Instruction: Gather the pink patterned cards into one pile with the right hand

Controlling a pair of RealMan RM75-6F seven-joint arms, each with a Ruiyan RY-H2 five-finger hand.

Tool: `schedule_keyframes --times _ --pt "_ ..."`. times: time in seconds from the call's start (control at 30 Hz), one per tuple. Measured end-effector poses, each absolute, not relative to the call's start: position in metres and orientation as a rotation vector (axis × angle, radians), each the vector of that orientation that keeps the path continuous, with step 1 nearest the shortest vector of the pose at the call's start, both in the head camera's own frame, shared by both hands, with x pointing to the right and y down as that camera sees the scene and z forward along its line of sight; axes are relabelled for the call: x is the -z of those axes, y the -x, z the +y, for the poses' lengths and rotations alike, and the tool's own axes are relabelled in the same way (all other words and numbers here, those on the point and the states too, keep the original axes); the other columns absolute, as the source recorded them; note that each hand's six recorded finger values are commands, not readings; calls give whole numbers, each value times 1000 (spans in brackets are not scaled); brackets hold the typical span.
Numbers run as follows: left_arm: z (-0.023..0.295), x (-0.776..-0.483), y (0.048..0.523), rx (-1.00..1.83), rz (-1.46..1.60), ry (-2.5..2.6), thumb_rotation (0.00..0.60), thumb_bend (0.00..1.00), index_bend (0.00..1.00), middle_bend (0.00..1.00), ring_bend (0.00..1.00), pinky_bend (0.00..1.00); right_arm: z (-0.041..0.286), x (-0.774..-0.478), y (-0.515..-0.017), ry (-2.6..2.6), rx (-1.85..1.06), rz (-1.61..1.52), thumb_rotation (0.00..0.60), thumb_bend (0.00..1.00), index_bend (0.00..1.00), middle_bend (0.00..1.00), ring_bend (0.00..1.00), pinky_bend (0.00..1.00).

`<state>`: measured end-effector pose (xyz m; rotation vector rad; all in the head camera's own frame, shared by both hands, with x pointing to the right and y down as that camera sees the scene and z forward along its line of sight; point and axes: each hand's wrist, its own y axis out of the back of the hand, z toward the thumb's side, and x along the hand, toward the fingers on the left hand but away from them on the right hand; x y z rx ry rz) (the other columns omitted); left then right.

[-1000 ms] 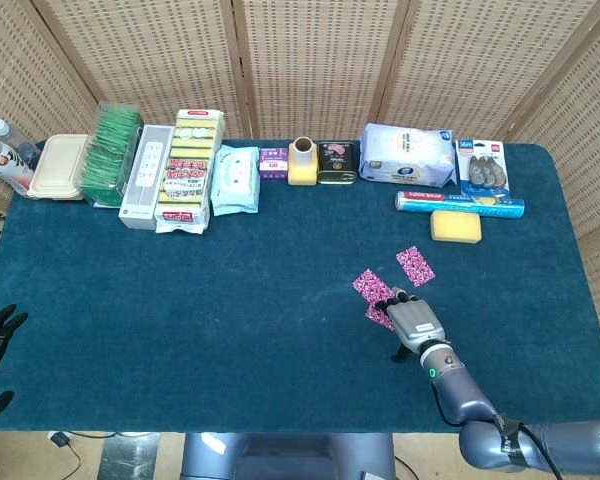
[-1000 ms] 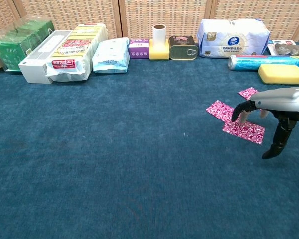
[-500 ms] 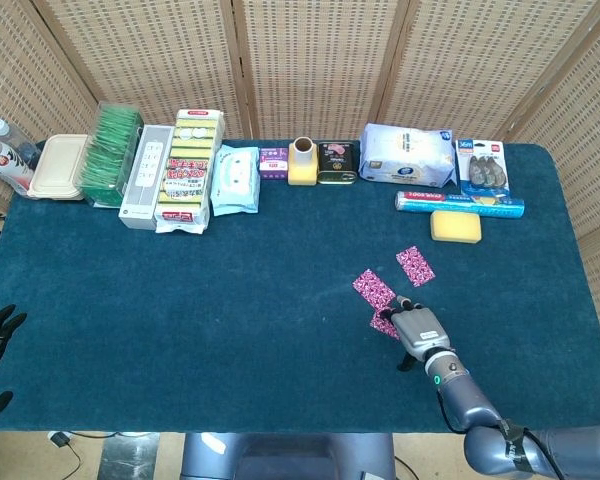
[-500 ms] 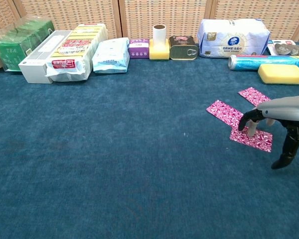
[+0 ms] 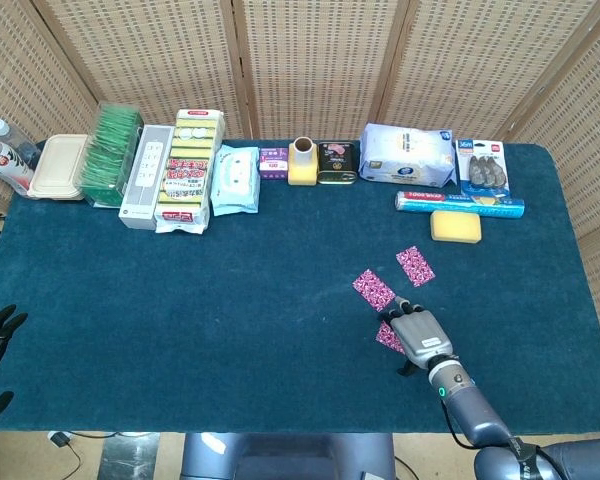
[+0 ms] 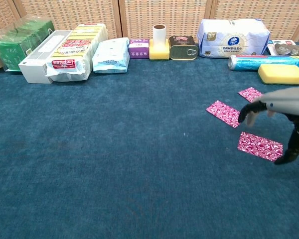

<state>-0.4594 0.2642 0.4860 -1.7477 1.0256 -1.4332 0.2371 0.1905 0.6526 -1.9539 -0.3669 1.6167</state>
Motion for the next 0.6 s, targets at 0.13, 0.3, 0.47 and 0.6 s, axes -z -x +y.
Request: schedule_keyframes --times 0.13,0.3,0.47,0.6 --pt "264 -486 459 1433 1022 1749 600 75 0 0 0 39 173 -650 -235 1863 -1577 -508 600 88 251 104 19 166" --pt "264 -487 459 1437 1021 1749 600 75 0 0 0 39 155 -658 -226 1799 -1593 -676 600 124 267 65 1 152" --pt "263 -487 460 1440 1026 1750 600 75 0 0 0 39 141 -675 -216 1742 -1690 -813 600 140 262 37 0 141" --pt "262 -487 462 1441 1030 1751 600 75 0 0 0 39 135 -685 -212 1710 -1783 -863 600 139 244 5 0 115"
